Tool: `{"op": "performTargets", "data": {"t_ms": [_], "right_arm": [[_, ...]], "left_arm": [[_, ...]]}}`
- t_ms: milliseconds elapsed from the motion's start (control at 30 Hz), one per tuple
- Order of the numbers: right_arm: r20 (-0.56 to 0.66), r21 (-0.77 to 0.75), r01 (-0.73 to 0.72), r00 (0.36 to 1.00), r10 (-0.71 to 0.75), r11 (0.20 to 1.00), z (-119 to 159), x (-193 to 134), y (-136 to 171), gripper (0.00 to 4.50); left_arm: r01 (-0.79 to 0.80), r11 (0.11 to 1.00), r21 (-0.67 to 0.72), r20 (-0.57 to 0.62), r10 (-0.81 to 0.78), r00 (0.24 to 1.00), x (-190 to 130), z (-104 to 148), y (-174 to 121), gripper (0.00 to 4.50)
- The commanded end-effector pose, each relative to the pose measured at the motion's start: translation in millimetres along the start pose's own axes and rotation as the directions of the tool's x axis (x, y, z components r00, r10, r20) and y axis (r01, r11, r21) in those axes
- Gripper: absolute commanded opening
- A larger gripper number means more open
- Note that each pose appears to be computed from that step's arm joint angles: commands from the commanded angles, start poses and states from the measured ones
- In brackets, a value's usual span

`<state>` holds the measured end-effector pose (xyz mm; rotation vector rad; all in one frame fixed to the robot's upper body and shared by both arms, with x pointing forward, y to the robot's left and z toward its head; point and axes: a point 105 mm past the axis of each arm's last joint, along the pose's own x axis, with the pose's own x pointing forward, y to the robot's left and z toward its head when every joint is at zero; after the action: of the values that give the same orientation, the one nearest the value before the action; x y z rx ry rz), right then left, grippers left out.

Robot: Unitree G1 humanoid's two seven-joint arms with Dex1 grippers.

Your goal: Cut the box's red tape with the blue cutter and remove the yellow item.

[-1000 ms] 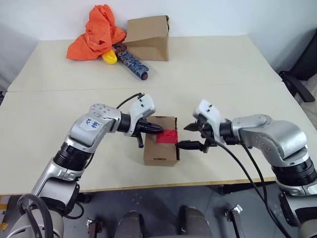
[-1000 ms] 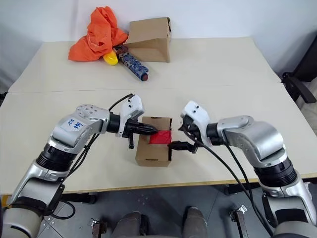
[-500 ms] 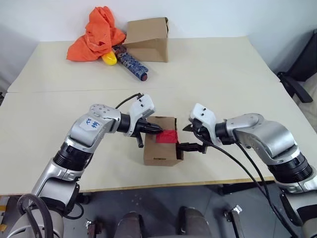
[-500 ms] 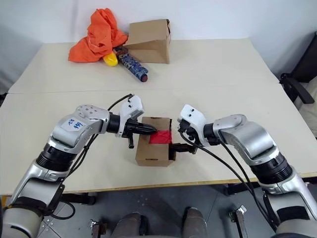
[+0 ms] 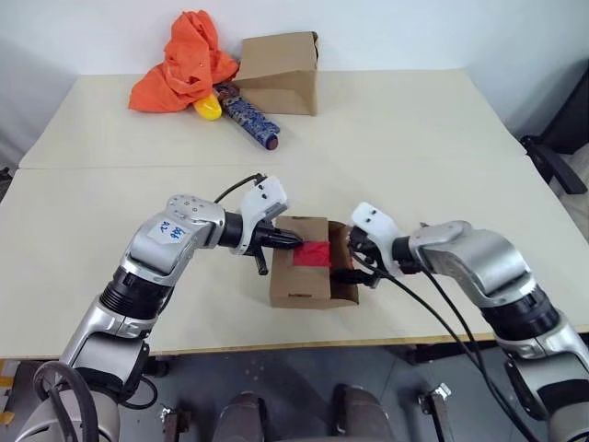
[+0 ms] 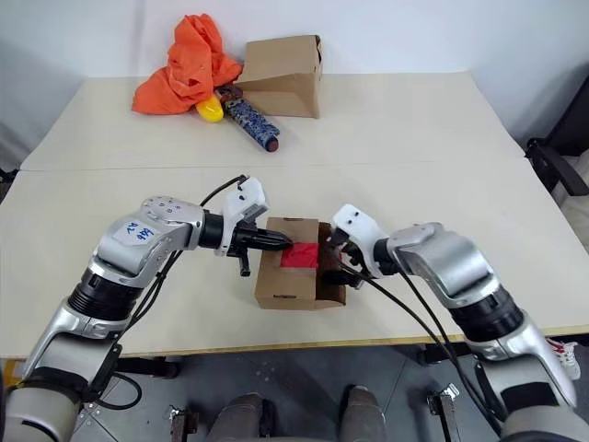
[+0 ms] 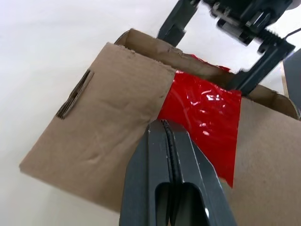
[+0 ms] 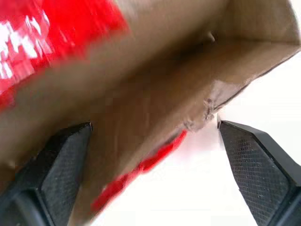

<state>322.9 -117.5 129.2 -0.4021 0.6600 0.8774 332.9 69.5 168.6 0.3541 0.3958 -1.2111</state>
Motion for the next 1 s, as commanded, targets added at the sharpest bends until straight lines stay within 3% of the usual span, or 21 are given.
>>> {"op": "performTargets", "data": {"t_ms": [33,333,567,700,1000], "right_arm": [[-0.109,0.075,0.032,0.994,-0.024,0.997,-35.0,-6.7,-8.4,4.47],[-0.009,0.287,-0.1,0.994,0.107,0.953,-25.2,6.1,11.8,4.47],[0.118,0.473,-0.26,0.965,0.232,0.842,0.1,29.2,39.1,4.47],[0.115,0.467,-0.273,0.962,0.248,0.841,4.4,32.7,48.6,3.54],[0.137,0.489,-0.252,0.968,0.212,0.835,8.8,27.0,44.7,0.43]], "left_arm": [[-0.036,0.998,-0.043,-0.07,0.033,0.997,-1.4,-19.7,4.9,0.0],[-0.047,0.998,-0.044,-0.073,0.044,0.996,-2.4,-19.0,8.2,0.0],[-0.065,0.997,-0.044,-0.074,0.061,0.995,-3.4,-19.0,10.1,0.0],[-0.059,0.997,-0.051,-0.072,0.055,0.996,-0.8,-19.2,6.0,0.0],[-0.057,0.997,-0.054,-0.074,0.053,0.996,-2.1,-23.2,1.9,0.0]]}}
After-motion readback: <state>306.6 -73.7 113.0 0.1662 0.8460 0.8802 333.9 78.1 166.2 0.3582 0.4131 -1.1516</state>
